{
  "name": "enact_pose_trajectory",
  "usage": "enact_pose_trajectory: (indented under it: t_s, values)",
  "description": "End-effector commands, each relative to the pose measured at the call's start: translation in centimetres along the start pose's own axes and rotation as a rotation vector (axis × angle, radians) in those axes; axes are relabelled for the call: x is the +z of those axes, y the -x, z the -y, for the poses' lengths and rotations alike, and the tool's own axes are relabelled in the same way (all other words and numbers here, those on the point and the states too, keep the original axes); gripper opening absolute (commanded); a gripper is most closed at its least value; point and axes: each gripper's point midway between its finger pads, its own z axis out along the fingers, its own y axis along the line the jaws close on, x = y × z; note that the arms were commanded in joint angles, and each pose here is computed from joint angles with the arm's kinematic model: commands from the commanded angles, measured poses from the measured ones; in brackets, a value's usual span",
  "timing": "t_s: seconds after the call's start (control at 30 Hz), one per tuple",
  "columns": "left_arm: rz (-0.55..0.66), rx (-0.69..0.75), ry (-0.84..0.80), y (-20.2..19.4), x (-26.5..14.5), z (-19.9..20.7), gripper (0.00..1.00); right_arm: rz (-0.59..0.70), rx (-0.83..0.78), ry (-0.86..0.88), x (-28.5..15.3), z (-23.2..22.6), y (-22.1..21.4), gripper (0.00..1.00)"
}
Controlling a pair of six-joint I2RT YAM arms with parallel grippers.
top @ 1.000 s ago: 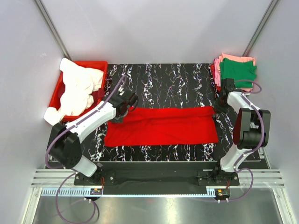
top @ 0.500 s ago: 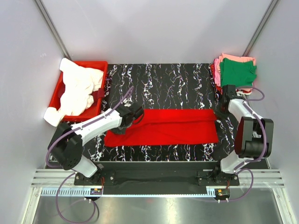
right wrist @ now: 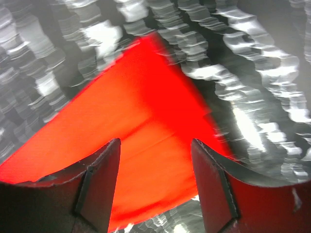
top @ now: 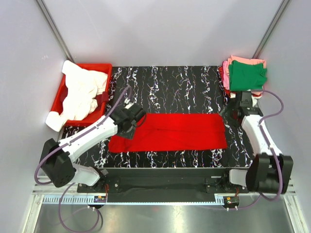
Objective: Fold and stack the t-shirts
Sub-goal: Fold the tshirt
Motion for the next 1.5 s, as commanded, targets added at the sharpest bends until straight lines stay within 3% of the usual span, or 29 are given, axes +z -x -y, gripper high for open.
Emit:
enact_pose_trajectory:
  t_s: [0.0,0.13,0.23,0.33,0.37,0.47,0.6,0.63,0.67,0.9,1.17,1.47]
  values:
    - [0.112,-0.134,-0.105,3.9,-1.2,-0.3,0.61,0.032,-0.044,0.271,-4.5,-6.9,-0.9,0.66]
    - [0.187,-0.277,-0.267,6.3,-1.0,-0.9,0.57,-0.086,-0.266,0.554,-8.5,-15.8,-8.1,0.62]
    - [0.201,-0.355,-0.316,8.3,0.2,-1.8,0.51,-0.152,-0.402,0.643,-9.9,-20.2,-12.5,0.59]
    - [0.177,-0.402,-0.351,9.8,2.1,-2.0,0.45,-0.171,-0.522,0.691,-11.2,-25.1,-15.2,0.58]
    - [0.162,-0.417,-0.35,10.0,2.8,-2.3,0.44,-0.226,-0.593,0.669,-10.6,-25.7,-18.3,0.58]
    - [0.114,-0.441,-0.371,10.4,5.2,-2.0,0.43,-0.264,-0.689,0.665,-10.8,-28.7,-21.9,0.57]
    - [0.017,-0.469,-0.423,10.4,8.6,-1.0,0.43,-0.278,-0.803,0.652,-11.0,-31.7,-25.3,0.57]
    - [0.008,-0.473,-0.447,10.9,8.8,-0.8,0.44,-0.231,-0.797,0.668,-11.9,-33.6,-24.7,0.57]
    - [-0.015,-0.489,-0.45,10.9,9.4,-0.9,0.44,-0.258,-0.831,0.614,-10.2,-33.4,-26.1,0.57]
    - [-0.188,-0.475,-0.401,10.8,13.6,-1.1,0.44,-0.192,-0.916,0.538,-9.4,-37.2,-29.2,0.53]
    - [-0.267,-0.478,-0.46,9.3,15.6,-0.5,0.44,-0.203,-0.956,0.448,-6.3,-36.3,-32.7,0.51]
    - [-0.303,-0.488,-0.48,8.3,16.5,-0.1,0.43,-0.241,-0.971,0.462,-5.4,-36.8,-36.1,0.52]
